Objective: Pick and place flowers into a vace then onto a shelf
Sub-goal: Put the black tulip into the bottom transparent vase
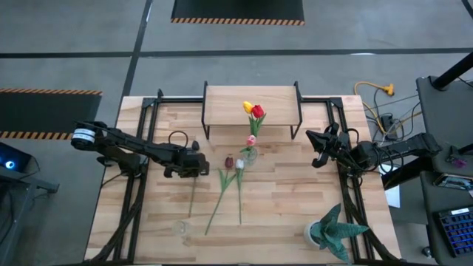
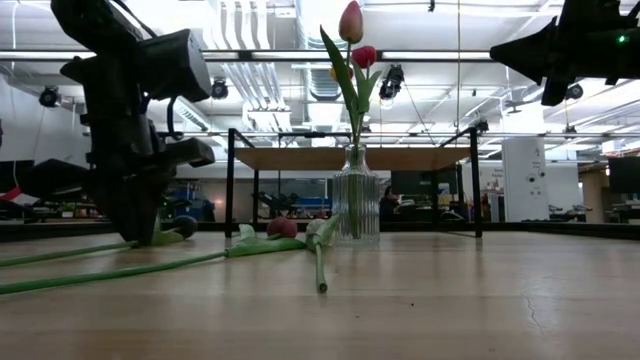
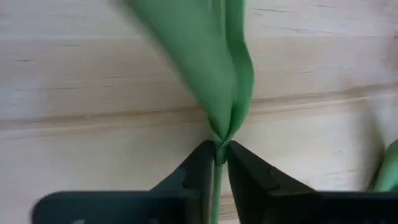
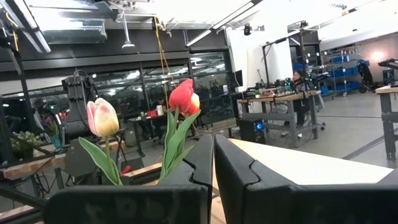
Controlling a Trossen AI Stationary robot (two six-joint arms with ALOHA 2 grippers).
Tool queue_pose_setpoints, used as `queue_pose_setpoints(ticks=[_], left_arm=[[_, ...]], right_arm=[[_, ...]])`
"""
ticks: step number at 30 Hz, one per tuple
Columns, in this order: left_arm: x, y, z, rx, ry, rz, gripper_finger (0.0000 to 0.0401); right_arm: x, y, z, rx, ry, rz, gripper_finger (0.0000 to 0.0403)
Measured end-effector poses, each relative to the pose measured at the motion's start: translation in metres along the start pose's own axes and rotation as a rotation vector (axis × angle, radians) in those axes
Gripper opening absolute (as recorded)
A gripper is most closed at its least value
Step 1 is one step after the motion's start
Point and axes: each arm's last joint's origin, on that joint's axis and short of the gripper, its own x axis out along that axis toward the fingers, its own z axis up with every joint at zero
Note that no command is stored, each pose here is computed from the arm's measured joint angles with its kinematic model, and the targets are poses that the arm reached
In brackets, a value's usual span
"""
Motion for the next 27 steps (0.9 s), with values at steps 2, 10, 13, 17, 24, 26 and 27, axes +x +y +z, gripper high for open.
queue_pose_setpoints(ticks=[2,10,13,17,24,26,27], left_arm=[[0.000,-0.001,0.000,0.000,0.001,-0.011,0.0070],[0.004,0.000,0.000,0.037,-0.016,-0.003,0.0127],[0.011,0.002,0.000,0.035,-0.021,0.041,0.0115],[0.018,0.002,0.000,0.052,-0.017,0.087,0.0072],[0.013,0.000,0.000,0.117,-0.005,0.070,0.0007],[0.009,-0.001,0.000,0.144,0.002,0.046,0.0005],[0.005,-0.001,0.000,0.159,0.005,0.027,0.0003]], right_arm=[[0.000,0.000,0.000,0.000,0.000,0.000,0.0008],[0.000,0.000,0.000,0.000,0.000,0.000,0.0008],[0.000,0.000,0.000,0.000,0.000,0.000,0.0008],[0.000,0.000,0.000,0.000,0.000,0.001,0.0008],[0.000,0.000,0.000,0.000,-0.001,0.001,0.0008],[0.000,0.000,0.000,0.000,-0.001,0.001,0.0008],[0.000,0.000,0.000,0.000,-0.001,0.001,0.0008]])
